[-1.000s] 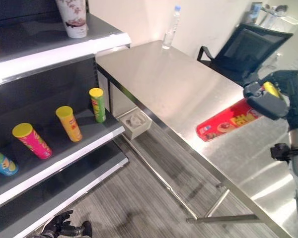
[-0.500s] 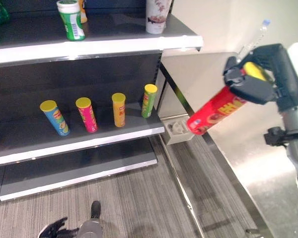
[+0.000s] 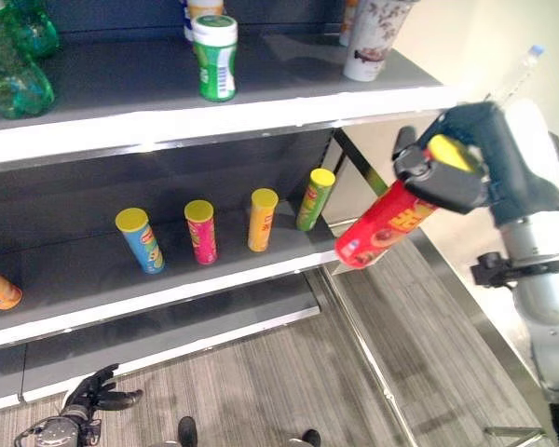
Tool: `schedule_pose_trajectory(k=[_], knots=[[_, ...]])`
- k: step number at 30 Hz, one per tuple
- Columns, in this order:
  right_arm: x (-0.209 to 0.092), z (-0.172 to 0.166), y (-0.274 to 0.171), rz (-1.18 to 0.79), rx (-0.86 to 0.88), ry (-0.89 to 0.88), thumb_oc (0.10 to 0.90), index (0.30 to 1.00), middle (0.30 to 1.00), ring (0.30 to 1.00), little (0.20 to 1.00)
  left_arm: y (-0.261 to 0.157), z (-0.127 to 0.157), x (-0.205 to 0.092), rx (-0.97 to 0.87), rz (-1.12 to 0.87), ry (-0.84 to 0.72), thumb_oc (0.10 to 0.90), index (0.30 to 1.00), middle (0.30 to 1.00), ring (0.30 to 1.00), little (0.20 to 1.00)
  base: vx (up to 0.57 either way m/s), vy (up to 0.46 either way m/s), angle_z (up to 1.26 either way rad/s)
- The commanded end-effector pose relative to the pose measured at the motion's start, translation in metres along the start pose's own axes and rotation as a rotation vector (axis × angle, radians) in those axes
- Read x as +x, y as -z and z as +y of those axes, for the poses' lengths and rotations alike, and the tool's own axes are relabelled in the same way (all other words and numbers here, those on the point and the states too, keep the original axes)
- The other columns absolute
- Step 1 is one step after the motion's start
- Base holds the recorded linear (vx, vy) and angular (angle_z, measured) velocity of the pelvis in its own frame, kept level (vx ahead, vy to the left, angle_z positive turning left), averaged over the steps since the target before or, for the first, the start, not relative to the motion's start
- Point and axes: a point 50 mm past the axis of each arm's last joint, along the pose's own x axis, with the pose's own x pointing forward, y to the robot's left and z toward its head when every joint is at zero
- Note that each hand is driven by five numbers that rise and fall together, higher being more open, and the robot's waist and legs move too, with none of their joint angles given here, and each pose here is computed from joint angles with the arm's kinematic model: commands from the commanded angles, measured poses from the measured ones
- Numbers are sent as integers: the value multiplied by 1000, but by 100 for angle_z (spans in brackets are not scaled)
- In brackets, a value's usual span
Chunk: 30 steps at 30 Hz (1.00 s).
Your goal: Put the goods on the table back onto the shelves and tidy them up.
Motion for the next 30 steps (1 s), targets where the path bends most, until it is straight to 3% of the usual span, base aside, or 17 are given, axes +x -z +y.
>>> schedule_pose_trajectory(k=[1,8,15,22,30], knots=[[22,-62,-50,-259,-77,245,400,300,300,300,300,4,8,-5,-11,-30,-19,800,900,900,900,900,-57,-54,42],[20,-65,-54,-263,-100,214,400,300,300,300,300,0,-7,-6,12,-51,48,800,900,900,900,900,-156,59,81],[17,-56,-57,-275,-123,141,400,300,300,300,300,-6,2,-7,45,-82,15,800,900,900,900,900,-26,390,33],[10,-58,-49,-225,-134,193,400,300,300,300,300,-25,11,-2,117,-136,16,800,900,900,900,900,-7,390,25],[18,-35,-59,-287,-96,145,400,300,300,300,300,-28,22,-1,116,-134,-25,800,900,900,900,900,-62,242,-10]])
